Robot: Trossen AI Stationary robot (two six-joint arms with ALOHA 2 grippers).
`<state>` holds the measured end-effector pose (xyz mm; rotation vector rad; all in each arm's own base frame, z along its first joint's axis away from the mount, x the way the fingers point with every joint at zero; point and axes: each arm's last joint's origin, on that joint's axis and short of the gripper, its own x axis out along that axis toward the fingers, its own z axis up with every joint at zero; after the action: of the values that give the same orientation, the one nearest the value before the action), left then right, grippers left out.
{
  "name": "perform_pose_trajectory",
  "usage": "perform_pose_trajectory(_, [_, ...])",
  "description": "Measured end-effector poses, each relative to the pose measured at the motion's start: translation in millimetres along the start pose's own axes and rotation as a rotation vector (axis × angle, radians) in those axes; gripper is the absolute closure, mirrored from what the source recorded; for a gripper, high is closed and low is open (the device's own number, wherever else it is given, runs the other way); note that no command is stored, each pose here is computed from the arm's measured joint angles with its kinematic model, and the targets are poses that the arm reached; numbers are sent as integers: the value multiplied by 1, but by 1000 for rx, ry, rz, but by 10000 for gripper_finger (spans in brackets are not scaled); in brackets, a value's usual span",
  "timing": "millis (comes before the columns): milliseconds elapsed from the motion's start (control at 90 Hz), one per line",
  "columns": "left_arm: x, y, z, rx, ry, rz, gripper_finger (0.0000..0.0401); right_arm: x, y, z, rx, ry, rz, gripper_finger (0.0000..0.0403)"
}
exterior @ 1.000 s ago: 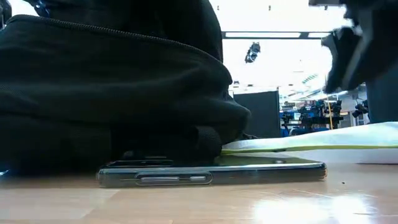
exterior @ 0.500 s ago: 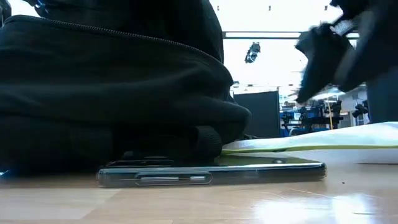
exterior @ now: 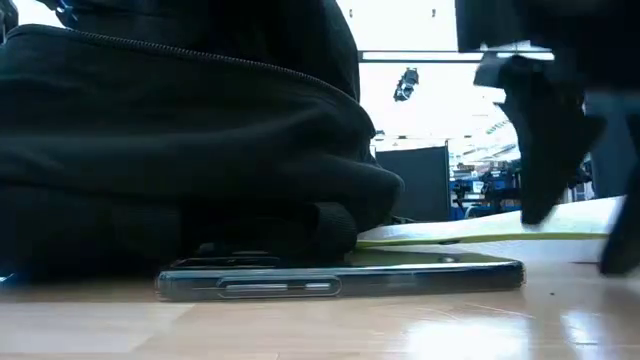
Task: Unpack backpack
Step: Put the zip bag into the backpack
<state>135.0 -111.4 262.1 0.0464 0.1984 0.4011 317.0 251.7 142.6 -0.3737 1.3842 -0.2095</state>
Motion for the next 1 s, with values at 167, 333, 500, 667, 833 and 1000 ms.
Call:
perform_pose_trajectory(167, [0, 0, 0, 2, 6, -13, 401, 2, 0, -1, 67, -5, -58, 150])
perform_pose_trajectory(333, [0, 0, 0, 8, 7, -13, 401, -2, -12, -9, 101, 33, -160, 121])
perform_pose_trajectory(500, [0, 0, 0, 15, 7, -14, 401, -6, -21, -20, 143, 127, -259, 115])
perform_pose_trajectory(667, [0, 0, 0, 17, 7, -14, 401, -3, -29, -21, 186, 162, -300, 125])
perform_pose_trajectory(833, [0, 0, 0, 22, 7, -14, 401, 18, -37, -27, 210, 199, -320, 144])
perform_pose_trajectory(1000, [0, -1, 0, 27, 11, -24, 401, 44, -49, -35, 242, 228, -325, 186])
